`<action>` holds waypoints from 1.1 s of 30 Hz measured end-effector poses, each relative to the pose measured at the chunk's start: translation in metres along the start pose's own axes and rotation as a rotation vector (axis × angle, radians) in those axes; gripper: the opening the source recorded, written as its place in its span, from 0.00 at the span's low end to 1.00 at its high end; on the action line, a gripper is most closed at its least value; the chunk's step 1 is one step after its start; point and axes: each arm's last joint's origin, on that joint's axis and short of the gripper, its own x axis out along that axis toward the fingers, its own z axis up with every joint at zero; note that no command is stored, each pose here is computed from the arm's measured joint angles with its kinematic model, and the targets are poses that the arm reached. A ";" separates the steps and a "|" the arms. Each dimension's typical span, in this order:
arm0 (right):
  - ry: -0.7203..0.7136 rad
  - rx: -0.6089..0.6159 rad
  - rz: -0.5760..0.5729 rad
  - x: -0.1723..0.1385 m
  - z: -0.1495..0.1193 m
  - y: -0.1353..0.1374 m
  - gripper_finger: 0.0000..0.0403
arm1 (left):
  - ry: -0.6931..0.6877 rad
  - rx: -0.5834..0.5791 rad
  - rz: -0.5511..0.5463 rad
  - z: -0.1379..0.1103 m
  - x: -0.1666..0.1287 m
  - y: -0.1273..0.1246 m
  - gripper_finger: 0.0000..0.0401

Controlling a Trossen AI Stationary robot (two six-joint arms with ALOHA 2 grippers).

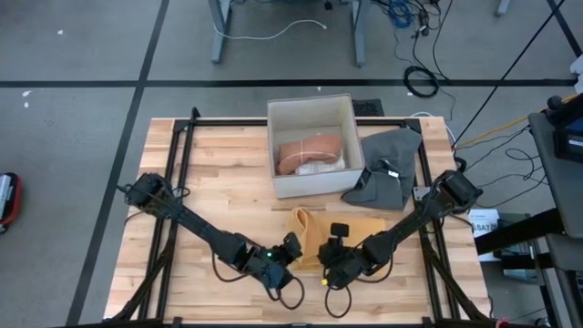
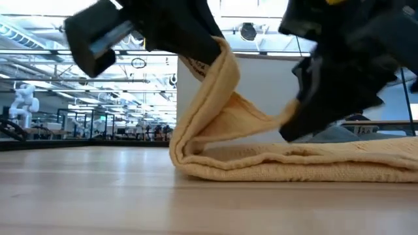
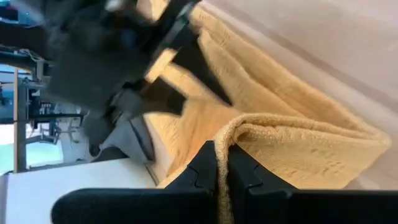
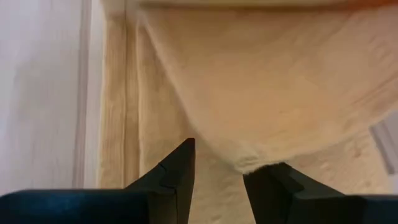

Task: Fold towel
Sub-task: Fold the orange towel

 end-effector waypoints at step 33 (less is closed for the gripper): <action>-0.149 -0.029 -0.310 -0.031 -0.002 -0.011 0.29 | -0.204 -0.221 -0.268 -0.035 0.075 0.001 0.06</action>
